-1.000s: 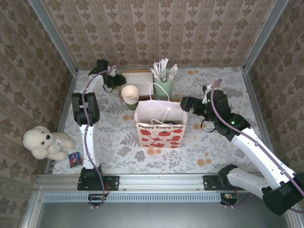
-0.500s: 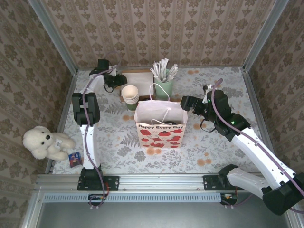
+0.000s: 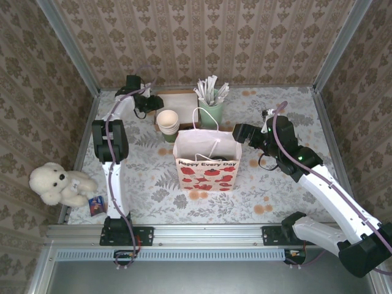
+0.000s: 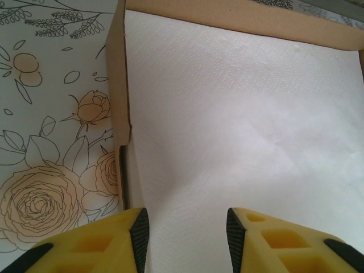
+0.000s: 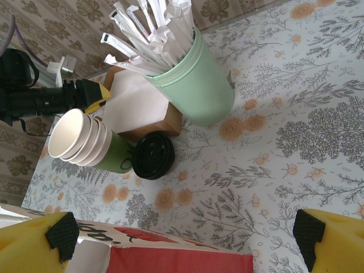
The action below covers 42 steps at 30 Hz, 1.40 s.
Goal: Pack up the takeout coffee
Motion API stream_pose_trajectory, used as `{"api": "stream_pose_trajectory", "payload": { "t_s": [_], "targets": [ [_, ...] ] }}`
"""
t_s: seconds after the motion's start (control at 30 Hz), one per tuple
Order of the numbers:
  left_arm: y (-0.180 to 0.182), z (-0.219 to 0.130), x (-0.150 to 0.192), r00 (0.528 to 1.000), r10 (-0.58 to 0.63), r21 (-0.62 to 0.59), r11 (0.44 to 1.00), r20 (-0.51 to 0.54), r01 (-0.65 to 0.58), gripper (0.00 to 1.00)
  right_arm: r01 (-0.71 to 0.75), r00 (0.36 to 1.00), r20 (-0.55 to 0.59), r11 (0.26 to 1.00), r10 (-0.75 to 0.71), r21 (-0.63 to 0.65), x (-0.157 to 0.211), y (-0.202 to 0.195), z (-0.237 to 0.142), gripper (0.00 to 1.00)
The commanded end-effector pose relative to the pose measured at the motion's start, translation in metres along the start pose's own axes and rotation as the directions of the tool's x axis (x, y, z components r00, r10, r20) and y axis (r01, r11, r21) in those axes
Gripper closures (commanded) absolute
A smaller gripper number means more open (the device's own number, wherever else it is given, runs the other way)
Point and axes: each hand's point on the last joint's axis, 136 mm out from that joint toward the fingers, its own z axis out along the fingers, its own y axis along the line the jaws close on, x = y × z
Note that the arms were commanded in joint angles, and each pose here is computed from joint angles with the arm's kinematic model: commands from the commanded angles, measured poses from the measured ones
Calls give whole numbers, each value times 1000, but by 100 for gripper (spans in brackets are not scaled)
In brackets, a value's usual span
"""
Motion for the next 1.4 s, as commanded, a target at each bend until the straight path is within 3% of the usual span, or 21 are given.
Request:
{"api": "stream_pose_trajectory", "payload": {
  "t_s": [0.0, 0.2, 0.73, 1.07, 1.13, 1.37],
  "targets": [
    [-17, -19, -9, 998, 48, 5, 999, 30, -49, 59, -20, 999, 33, 999, 21, -33, -13, 9, -5, 0],
    [-16, -19, -9, 997, 70, -19, 997, 34, -70, 68, -24, 999, 34, 999, 25, -35, -13, 9, -4, 0],
    [7, -2, 2, 998, 61, -89, 994, -11, -62, 69, -21, 999, 42, 999, 23, -35, -15, 10, -7, 0],
    [5, -6, -3, 998, 69, -92, 993, 2, -69, 90, -24, 999, 44, 999, 25, -37, -16, 10, -7, 0],
    [6, -7, -4, 998, 66, -102, 993, 2, -65, 99, -24, 999, 46, 999, 25, -39, -16, 11, -7, 0],
    [-6, -24, -18, 998, 48, -85, 995, 40, -44, 100, -13, 998, 58, 999, 16, -42, -21, 13, -9, 0]
  ]
}}
